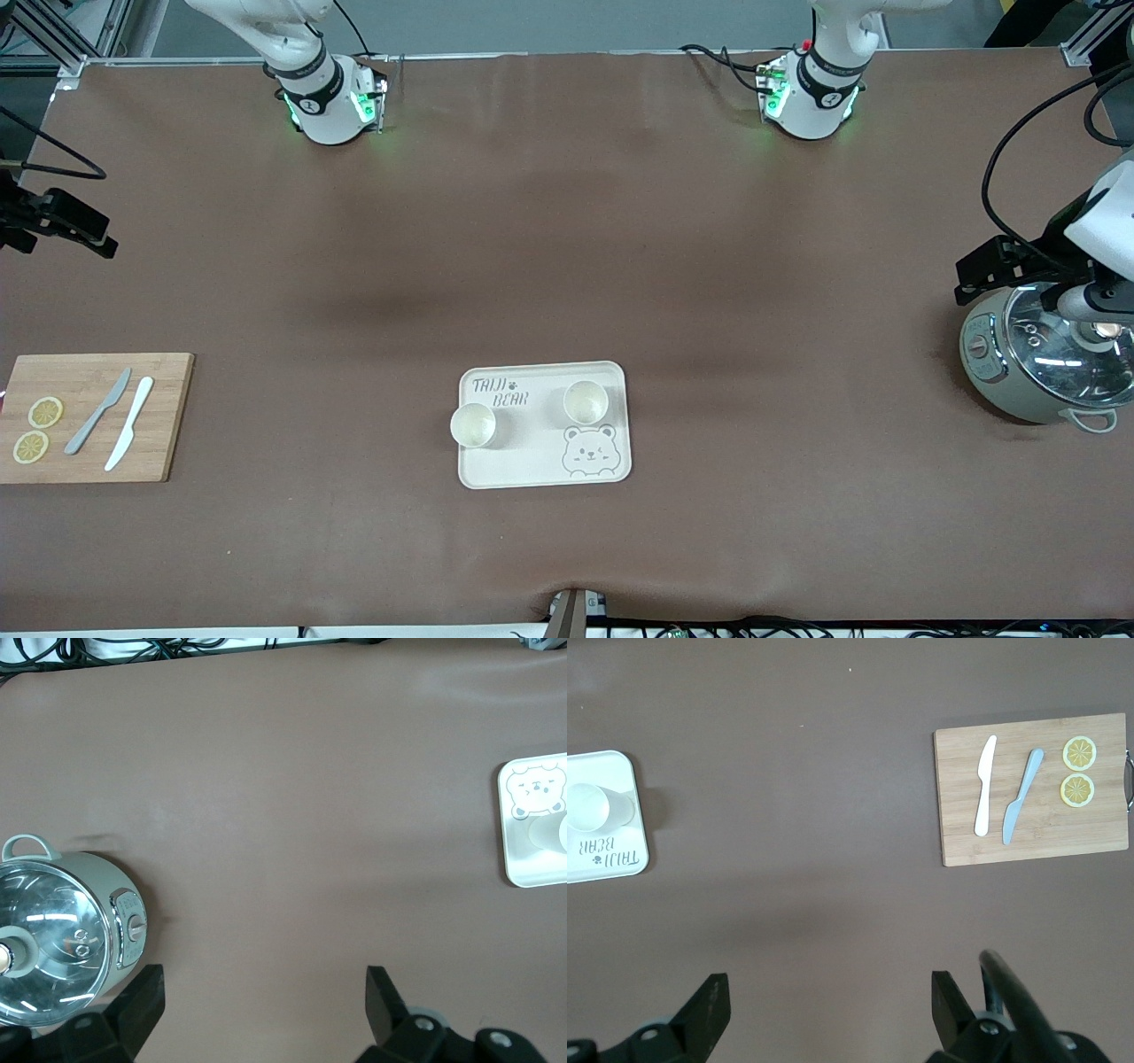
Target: Place white IKEA cup upright on tray with both arms
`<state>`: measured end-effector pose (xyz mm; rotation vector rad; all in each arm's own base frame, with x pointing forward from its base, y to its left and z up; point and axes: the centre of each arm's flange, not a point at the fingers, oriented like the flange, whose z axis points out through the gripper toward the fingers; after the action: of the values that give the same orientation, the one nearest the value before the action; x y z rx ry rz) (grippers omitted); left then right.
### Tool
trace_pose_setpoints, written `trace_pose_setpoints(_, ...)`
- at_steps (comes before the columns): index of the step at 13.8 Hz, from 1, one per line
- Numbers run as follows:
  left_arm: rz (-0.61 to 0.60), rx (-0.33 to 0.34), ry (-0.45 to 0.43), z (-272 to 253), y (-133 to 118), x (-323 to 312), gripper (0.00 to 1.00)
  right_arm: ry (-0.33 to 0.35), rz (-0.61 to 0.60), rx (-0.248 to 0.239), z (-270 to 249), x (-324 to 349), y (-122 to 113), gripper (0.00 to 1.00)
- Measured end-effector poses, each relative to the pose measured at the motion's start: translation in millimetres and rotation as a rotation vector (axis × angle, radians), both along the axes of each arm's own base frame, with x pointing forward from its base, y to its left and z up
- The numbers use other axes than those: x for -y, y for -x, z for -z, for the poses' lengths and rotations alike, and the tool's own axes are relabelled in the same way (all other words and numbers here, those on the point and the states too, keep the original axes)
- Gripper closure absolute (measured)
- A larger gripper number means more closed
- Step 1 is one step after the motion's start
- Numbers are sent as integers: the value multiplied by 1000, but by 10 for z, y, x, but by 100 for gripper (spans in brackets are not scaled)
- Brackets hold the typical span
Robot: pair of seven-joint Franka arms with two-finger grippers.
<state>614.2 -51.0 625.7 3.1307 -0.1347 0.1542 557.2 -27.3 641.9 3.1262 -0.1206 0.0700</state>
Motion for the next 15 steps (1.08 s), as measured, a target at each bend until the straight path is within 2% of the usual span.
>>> trace_pose_setpoints(11,-16,11,6,-18,0,91,0,0,0,2,-8,-1,0,0)
trace_pose_setpoints(15,-13,11,6,-18,1,112,0,1,0,23,-120,-2,2,0)
